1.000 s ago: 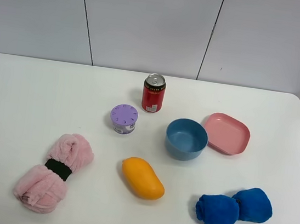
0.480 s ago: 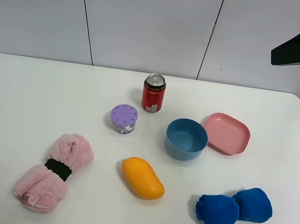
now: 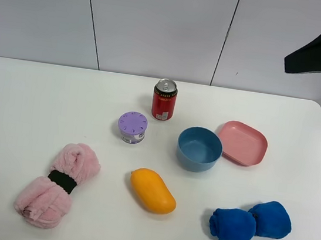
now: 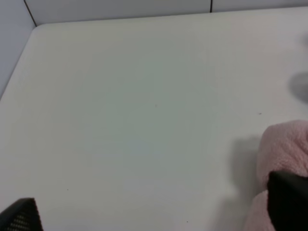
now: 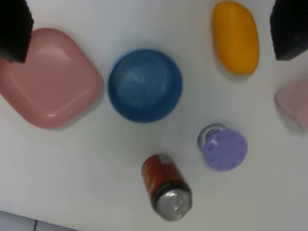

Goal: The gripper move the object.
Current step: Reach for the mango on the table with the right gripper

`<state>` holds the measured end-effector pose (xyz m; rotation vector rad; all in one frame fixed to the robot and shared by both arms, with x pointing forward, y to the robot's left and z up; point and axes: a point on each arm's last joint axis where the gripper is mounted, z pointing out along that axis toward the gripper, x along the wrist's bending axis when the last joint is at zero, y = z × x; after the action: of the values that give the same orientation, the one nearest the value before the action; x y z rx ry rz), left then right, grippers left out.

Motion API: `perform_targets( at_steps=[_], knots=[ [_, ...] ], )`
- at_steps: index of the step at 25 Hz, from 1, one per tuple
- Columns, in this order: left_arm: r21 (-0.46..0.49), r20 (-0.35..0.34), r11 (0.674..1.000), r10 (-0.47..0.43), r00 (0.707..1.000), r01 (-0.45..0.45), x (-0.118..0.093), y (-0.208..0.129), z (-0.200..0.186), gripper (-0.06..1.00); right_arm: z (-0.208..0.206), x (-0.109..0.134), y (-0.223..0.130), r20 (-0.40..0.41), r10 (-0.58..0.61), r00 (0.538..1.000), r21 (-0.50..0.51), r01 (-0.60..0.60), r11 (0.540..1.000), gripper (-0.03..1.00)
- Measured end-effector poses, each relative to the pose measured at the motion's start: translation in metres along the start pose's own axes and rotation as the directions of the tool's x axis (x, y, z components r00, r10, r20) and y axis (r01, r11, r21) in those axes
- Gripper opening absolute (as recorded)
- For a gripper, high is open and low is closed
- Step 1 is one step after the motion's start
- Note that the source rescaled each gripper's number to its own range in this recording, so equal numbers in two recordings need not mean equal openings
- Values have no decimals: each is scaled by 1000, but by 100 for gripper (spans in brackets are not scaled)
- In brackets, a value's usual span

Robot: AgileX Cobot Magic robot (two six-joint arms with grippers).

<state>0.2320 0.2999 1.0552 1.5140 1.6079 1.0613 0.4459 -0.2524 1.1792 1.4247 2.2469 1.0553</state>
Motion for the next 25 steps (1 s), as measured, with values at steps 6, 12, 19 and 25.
perform_targets(
  at_steps=[6,12,19,25],
  knots=[
    [0,0,1000,0,1000,0,0,0,0,100,34,52,1,-49,-70,996,109,75,991,100],
    [0,0,1000,0,1000,0,0,0,0,100,89,114,-5,-152,-131,980,202,160,966,100],
    [0,0,1000,0,1000,0,0,0,0,100,167,154,-34,-192,-162,968,414,229,881,100],
    [0,0,1000,0,1000,0,0,0,0,100,212,164,-56,-171,-143,975,521,212,827,100]
  ],
)
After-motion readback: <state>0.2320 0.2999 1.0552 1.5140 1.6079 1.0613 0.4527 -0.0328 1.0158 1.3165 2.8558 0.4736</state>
